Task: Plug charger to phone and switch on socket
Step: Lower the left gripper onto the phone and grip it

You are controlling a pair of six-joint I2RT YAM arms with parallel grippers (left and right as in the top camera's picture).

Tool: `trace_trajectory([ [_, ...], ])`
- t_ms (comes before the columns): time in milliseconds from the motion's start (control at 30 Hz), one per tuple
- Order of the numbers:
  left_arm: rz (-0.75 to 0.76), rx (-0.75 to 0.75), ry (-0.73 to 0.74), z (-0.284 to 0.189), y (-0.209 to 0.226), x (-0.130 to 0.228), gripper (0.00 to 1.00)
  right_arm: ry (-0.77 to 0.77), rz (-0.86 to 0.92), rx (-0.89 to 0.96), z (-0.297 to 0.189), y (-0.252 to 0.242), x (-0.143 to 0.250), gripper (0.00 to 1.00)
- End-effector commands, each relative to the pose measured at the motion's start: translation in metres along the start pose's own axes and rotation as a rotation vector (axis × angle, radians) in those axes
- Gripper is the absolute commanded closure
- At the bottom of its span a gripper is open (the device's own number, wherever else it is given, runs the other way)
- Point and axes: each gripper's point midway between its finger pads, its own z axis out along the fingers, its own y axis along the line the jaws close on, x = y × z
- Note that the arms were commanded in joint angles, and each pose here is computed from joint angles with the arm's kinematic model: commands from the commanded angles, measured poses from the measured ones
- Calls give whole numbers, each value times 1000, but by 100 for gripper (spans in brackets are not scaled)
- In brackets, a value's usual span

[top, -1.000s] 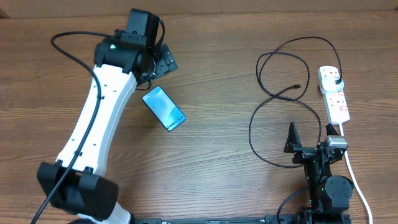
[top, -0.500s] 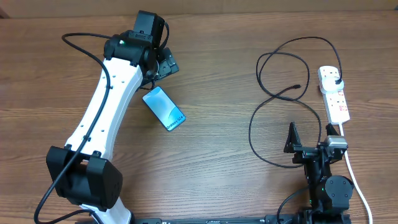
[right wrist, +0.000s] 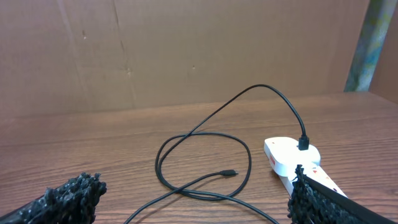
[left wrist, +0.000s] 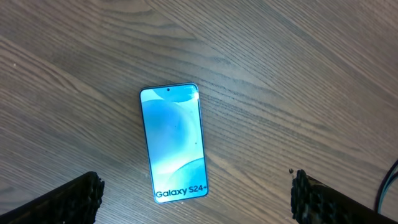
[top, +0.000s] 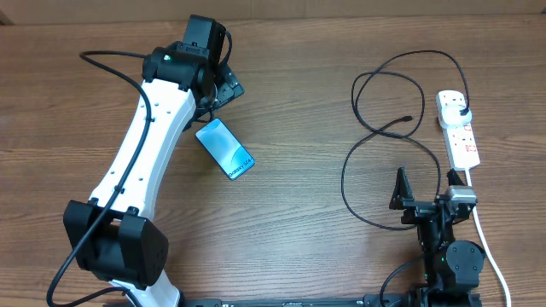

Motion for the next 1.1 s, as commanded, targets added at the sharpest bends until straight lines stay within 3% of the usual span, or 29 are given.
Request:
trace_trajectory([
  [0, -42, -62, 20, 23, 8, 4, 0, -7, 4, 3, 0, -1, 1, 0],
  [433, -104, -168, 135, 93, 17, 20, 0, -8, 4, 4, 0, -1, 1, 0],
  [767, -278, -247, 192, 96, 32, 37, 0, -8, 4, 4, 0, -1, 1, 0],
  [1067, -276, -268, 246, 110, 41, 58, 0, -8, 4, 3, 0, -1, 1, 0],
])
